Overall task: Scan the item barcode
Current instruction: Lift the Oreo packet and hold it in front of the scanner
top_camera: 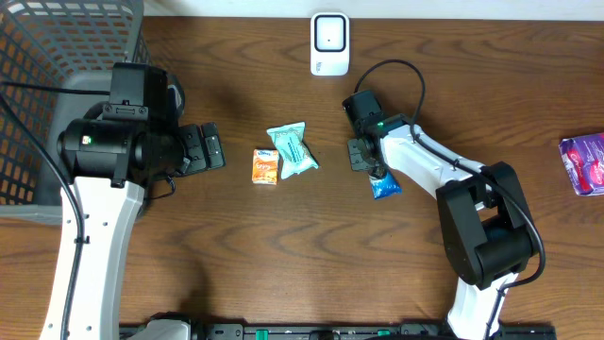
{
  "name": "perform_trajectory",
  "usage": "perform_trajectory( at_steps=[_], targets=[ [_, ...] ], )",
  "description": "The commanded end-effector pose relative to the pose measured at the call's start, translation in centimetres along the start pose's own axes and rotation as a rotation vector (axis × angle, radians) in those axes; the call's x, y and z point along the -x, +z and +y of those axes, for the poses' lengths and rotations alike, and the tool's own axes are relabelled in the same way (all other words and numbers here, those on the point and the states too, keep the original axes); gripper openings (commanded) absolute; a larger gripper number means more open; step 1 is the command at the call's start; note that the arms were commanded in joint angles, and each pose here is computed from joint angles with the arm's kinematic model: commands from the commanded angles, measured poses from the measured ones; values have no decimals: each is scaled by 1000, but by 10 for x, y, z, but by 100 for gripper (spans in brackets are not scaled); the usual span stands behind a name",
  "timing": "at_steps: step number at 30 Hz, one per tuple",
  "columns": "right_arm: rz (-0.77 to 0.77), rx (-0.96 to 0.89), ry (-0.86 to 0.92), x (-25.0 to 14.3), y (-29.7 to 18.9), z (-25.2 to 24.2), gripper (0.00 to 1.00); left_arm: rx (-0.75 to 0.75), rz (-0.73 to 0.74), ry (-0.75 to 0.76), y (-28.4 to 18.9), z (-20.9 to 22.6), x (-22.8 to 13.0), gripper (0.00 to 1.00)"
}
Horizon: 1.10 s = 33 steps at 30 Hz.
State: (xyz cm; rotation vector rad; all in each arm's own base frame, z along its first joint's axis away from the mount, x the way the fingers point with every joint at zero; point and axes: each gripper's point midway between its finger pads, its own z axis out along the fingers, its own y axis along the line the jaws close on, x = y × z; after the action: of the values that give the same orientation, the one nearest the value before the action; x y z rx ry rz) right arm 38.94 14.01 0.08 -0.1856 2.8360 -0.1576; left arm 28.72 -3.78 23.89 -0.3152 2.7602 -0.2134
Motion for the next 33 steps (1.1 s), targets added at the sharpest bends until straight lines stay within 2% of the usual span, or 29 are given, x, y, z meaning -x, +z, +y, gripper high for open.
perform_trajectory(
  at_steps=[1,6,16,33],
  targets=[
    [70,-27,-16,-16,23,-4,1,0,-20,12,-6,0,4,98],
    [-9,-5,1,19,8,3,1,0,-20,13,-6,0,4,98],
    [-305,77,66,130,-61,19,1,0,-20,13,-6,0,4,98],
    [-856,246,223,252,-144,34,1,0,-20,13,-6,0,4,98]
  ],
)
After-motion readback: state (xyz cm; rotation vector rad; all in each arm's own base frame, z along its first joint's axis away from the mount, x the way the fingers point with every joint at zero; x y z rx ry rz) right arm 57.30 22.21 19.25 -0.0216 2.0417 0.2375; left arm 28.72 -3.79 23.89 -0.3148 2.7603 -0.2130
